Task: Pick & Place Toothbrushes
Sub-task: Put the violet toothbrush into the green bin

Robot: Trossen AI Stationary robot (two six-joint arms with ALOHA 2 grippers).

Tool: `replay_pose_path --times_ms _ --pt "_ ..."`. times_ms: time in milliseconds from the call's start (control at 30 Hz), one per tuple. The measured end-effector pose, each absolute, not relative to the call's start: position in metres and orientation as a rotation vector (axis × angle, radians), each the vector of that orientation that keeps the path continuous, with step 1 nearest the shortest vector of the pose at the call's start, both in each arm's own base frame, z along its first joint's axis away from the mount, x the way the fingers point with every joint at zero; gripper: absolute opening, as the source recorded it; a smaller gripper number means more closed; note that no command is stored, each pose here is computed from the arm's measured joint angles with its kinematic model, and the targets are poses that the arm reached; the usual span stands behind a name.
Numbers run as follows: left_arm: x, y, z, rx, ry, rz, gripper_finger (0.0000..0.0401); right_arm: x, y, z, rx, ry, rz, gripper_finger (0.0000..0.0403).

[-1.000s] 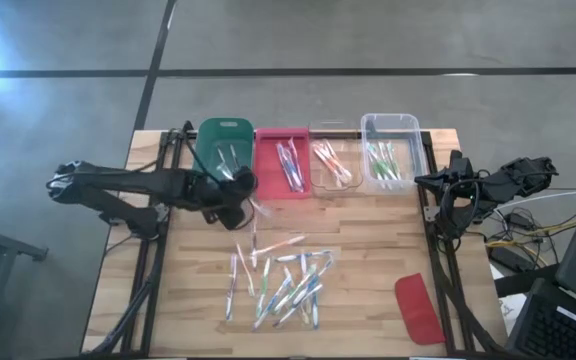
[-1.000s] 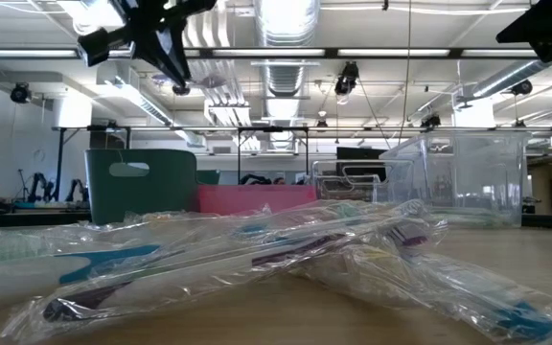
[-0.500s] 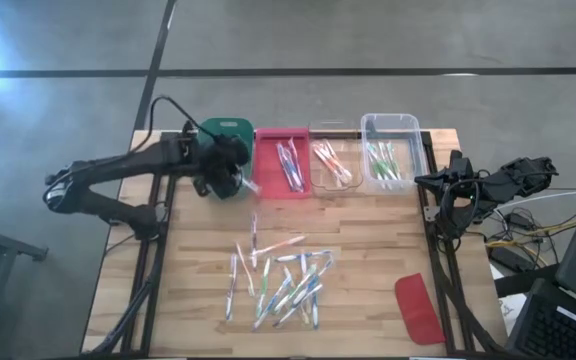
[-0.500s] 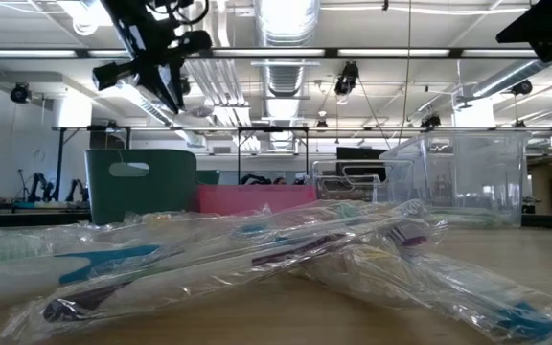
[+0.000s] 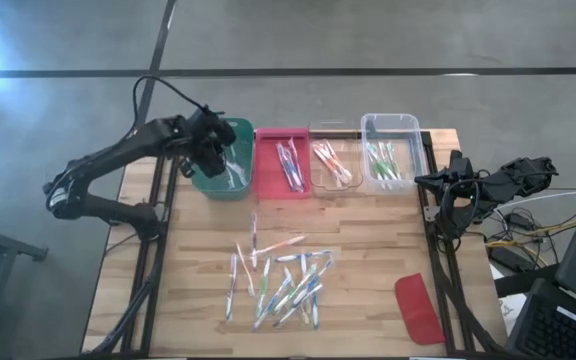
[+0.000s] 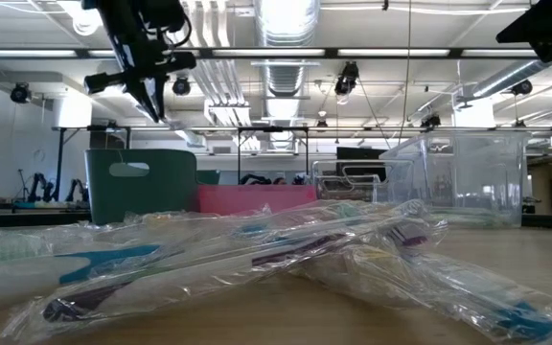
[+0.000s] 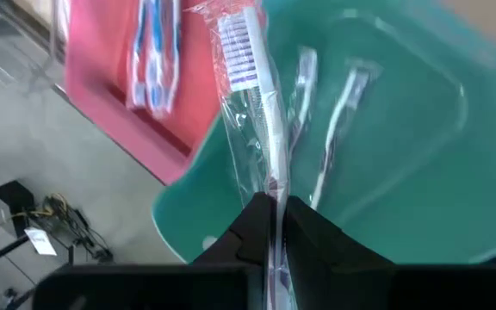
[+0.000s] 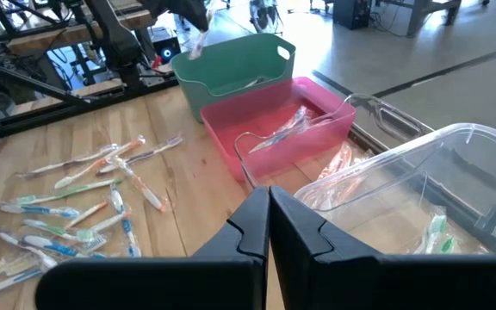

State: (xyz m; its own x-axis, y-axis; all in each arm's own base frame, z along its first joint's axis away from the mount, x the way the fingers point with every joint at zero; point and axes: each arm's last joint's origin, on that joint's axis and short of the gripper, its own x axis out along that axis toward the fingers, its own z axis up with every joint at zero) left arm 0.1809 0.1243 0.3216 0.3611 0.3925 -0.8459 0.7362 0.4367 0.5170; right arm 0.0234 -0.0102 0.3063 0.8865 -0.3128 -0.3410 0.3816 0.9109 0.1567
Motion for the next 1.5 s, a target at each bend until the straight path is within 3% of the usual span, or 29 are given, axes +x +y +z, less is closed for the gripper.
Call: replay_pose_path --times_ms 267,767,1500 --pt "0.174 0.149 0.313 1.125 1.331 -0.302 0.0026 0.023 -0.01 0.306 0.223 0.316 -0.364 0.0008" --pt "0.199 0.176 0.27 1.075 1.497 -0.466 0.0026 0.023 -0.01 0.306 0.223 0.316 -0.364 0.0008" --pt "0.228 0.199 0.215 1.041 1.532 -0.64 0.0026 0.023 -0.01 0.306 0.223 0.316 -0.364 0.0008"
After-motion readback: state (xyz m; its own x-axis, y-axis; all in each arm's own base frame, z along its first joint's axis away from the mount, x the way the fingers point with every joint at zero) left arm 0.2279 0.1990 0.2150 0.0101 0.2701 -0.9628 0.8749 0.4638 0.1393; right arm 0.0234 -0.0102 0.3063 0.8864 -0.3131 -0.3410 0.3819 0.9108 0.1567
